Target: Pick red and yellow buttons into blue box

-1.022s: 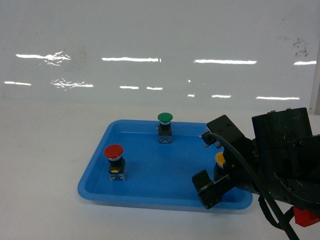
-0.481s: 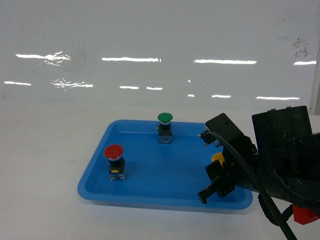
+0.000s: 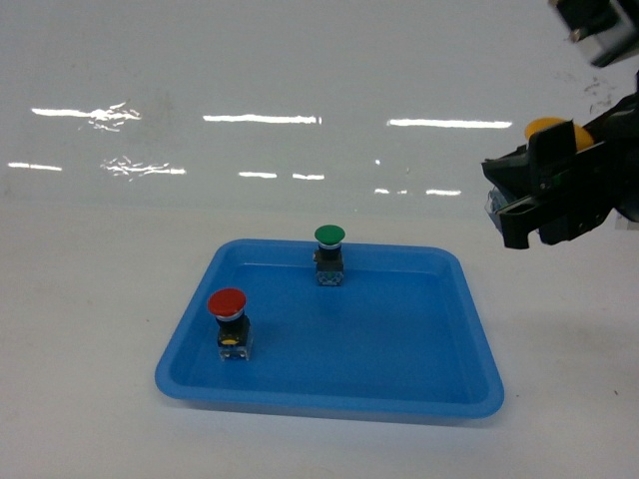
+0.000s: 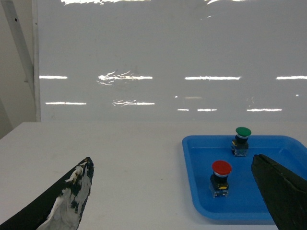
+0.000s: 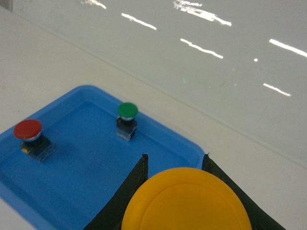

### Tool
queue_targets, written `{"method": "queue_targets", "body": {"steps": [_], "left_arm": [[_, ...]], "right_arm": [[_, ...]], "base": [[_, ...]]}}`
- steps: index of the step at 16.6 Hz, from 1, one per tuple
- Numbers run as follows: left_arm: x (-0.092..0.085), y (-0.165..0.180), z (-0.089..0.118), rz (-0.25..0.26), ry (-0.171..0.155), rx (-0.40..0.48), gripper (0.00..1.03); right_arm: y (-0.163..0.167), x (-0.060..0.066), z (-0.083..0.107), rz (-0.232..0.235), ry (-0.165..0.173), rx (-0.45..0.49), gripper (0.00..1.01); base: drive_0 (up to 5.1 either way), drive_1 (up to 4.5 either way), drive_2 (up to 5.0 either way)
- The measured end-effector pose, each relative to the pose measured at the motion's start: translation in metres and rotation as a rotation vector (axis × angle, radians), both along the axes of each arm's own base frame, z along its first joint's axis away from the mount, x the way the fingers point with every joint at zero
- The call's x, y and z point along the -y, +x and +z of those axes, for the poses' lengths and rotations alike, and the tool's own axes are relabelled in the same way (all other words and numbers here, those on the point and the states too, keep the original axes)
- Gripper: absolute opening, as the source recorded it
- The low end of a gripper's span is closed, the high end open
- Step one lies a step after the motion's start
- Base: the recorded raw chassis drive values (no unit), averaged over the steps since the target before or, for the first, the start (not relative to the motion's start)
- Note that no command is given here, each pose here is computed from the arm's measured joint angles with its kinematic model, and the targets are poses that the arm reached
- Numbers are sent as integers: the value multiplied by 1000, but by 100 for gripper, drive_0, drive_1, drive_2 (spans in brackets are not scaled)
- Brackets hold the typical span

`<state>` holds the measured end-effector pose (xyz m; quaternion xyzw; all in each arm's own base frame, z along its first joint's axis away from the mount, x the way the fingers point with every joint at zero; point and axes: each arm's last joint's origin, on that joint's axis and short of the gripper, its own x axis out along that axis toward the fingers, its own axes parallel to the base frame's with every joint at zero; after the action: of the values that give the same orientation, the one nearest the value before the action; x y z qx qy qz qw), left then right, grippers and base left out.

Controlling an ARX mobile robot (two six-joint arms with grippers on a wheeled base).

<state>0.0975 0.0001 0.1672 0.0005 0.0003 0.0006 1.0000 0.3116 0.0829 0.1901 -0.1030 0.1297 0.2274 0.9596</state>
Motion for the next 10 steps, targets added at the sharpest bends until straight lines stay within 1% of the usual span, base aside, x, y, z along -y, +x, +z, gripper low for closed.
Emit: {"method": "queue_targets", "body": {"steps": [1, 3, 6, 7, 8, 9, 10], "left_arm": [[0, 0, 0, 0, 0, 0, 98], [0, 0, 0, 0, 0, 0, 98], [0, 0, 0, 0, 0, 0, 98], [0, 0, 0, 0, 0, 0, 98], [0, 0, 0, 0, 0, 0, 98], [0, 0, 0, 0, 0, 0, 98], [0, 0, 0, 0, 0, 0, 98]], "right_arm": [[1, 3, 5, -7, 5, 22, 30], [3, 7, 2, -26, -3, 2, 30], [2, 6, 3, -19, 1, 3, 30], [-5, 3, 13, -12, 15, 0, 30], [-16, -1, 29, -4, 41, 37, 30], [-28, -4, 50, 7, 75, 97, 30], [-39, -4, 63, 14, 97, 135, 30]], "base": [[0, 0, 0], [0, 0, 0], [0, 0, 0], [0, 0, 0], [0, 0, 0], [0, 0, 0], [0, 0, 0]]}}
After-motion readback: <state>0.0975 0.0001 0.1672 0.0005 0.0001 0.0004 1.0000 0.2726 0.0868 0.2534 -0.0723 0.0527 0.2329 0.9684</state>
